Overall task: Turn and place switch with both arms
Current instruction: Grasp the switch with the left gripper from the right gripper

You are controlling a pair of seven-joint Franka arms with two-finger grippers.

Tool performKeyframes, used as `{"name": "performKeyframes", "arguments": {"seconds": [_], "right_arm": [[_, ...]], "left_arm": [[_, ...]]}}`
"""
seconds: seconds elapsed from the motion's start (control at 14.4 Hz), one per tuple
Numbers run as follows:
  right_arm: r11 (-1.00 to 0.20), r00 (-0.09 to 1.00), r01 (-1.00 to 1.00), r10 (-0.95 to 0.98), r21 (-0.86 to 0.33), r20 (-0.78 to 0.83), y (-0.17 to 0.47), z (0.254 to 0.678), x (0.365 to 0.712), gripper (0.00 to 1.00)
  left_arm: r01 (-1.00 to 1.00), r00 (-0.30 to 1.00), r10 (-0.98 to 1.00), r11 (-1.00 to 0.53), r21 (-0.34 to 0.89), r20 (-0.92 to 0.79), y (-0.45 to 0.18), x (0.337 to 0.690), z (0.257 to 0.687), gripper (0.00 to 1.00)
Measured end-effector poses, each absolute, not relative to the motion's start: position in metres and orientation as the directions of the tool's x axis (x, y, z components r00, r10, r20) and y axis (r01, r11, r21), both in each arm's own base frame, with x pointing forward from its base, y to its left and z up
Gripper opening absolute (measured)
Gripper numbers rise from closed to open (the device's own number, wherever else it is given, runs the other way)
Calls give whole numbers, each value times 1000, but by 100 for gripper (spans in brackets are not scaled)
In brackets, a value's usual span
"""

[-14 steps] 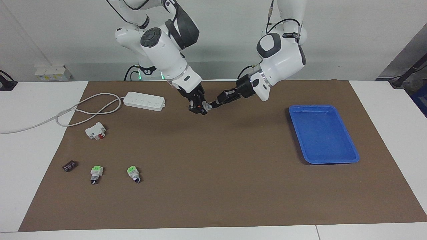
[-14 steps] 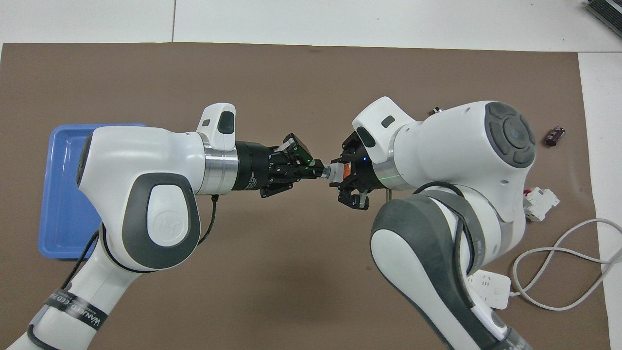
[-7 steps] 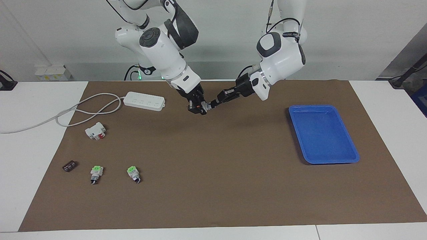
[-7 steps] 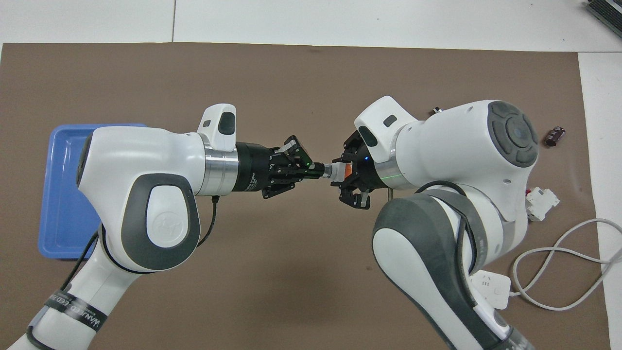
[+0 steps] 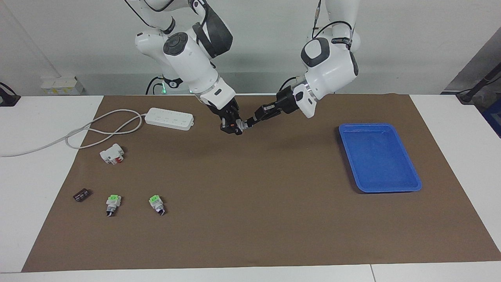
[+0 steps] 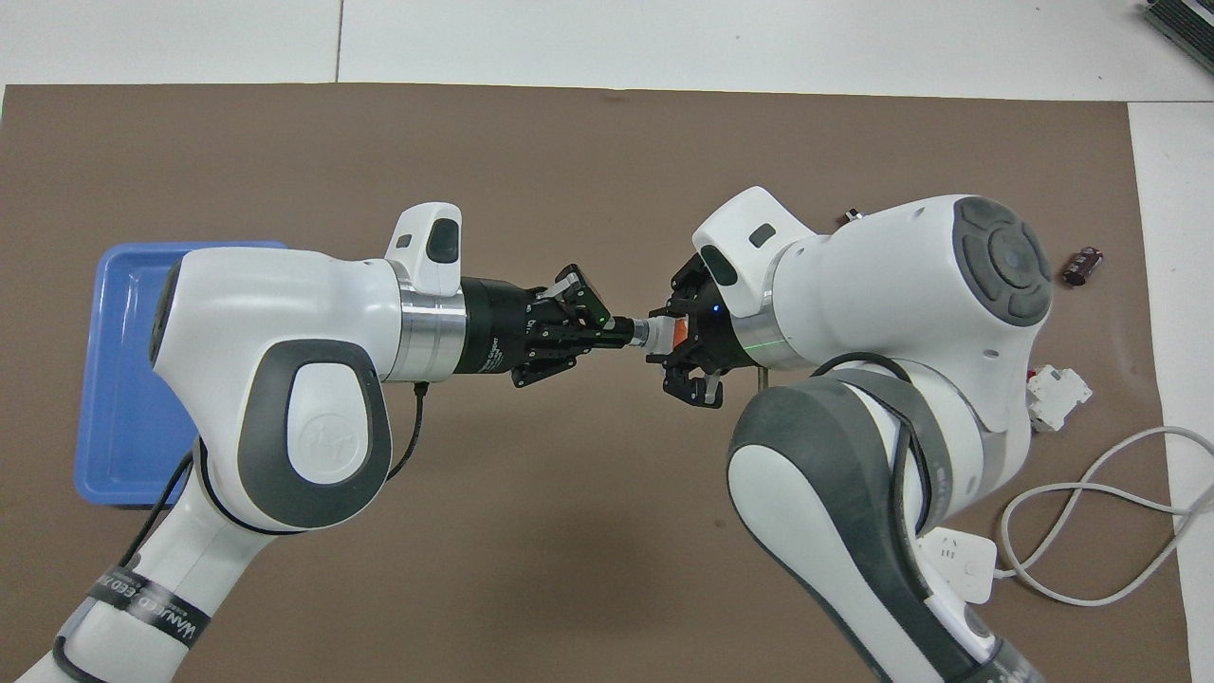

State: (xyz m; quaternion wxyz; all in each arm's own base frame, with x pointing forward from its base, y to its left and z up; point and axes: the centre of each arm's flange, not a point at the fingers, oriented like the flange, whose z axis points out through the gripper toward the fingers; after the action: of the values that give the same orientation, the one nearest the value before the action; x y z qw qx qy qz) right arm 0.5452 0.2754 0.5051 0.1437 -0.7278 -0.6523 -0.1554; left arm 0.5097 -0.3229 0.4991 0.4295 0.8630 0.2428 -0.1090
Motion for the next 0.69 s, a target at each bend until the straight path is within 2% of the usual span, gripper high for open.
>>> {"name": "performKeyframes", "arguments": {"seconds": [0.69], "right_arm": [[-109, 101, 994, 905, -6, 414, 275, 505, 545, 43]], "left_arm": [[344, 939, 227, -564, 751, -260, -324, 509, 499, 10]]}}
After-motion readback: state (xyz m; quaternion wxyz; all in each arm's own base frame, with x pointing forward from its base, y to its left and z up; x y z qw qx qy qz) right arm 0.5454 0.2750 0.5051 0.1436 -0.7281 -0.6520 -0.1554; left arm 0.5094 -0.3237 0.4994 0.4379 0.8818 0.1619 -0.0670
